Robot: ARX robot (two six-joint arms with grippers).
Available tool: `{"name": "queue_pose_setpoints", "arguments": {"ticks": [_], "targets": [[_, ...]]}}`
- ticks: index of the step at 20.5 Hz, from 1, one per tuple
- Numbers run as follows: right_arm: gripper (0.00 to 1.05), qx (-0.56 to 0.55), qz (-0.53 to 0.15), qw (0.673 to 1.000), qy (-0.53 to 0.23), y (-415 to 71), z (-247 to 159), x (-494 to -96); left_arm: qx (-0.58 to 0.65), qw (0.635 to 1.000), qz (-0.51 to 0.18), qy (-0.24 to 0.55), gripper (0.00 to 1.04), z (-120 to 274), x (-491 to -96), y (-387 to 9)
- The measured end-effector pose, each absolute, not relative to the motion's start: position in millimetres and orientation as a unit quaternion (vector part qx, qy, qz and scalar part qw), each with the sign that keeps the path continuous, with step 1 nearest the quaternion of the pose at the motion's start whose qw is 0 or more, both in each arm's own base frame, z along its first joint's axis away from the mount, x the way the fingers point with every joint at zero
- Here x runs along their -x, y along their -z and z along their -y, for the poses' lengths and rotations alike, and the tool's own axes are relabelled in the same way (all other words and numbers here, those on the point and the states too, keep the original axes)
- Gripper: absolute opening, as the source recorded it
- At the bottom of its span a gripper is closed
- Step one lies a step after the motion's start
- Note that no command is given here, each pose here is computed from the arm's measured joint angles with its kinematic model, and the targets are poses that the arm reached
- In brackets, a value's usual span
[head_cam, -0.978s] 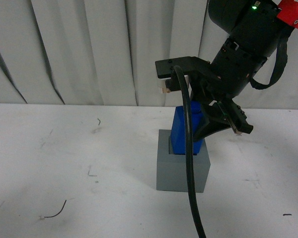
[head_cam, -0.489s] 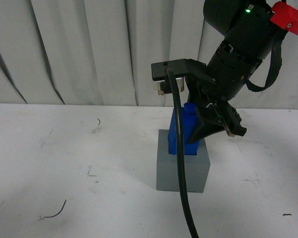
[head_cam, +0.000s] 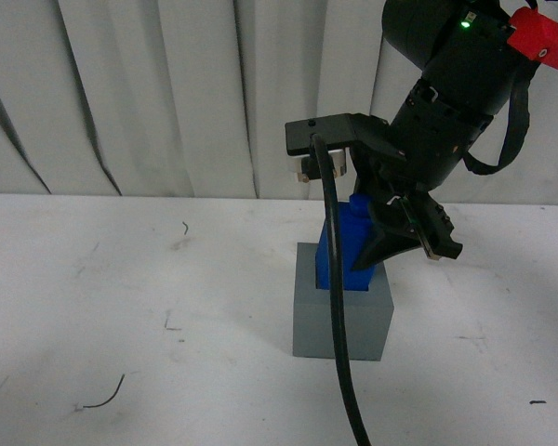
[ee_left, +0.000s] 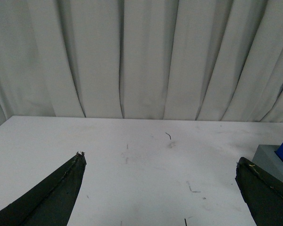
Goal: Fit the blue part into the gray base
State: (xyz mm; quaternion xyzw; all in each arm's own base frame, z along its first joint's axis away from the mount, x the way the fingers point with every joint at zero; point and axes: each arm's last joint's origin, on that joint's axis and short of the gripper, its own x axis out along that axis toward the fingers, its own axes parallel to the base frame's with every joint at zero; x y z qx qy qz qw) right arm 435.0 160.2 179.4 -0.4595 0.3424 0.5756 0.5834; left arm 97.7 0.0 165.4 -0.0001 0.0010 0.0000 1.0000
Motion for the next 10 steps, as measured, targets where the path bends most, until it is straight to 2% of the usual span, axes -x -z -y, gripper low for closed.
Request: {"name": "queue_pose_setpoints", "arguments": {"ticks": [4,5,10], "targets": [[0.49,0.462,-0.341,0.584,-0.574,-179.4,-160.4,-434.6,0.000,1.000,-0.001,0.000,0.98,0.0,-97.7,-165.4],[0.55,0.465,-0.344,0.582,-0.572,-178.6,-160.8,-434.1,0.000,1.000,-0.001,0.000,0.98,0.0,-97.7,-165.4],[0.72,0.469,-0.357,0.570,-0.572,-168.6,-161.8,-433.0,0.000,1.000,-0.001,0.000,0.98,0.0,-97.7,-165.4]]}}
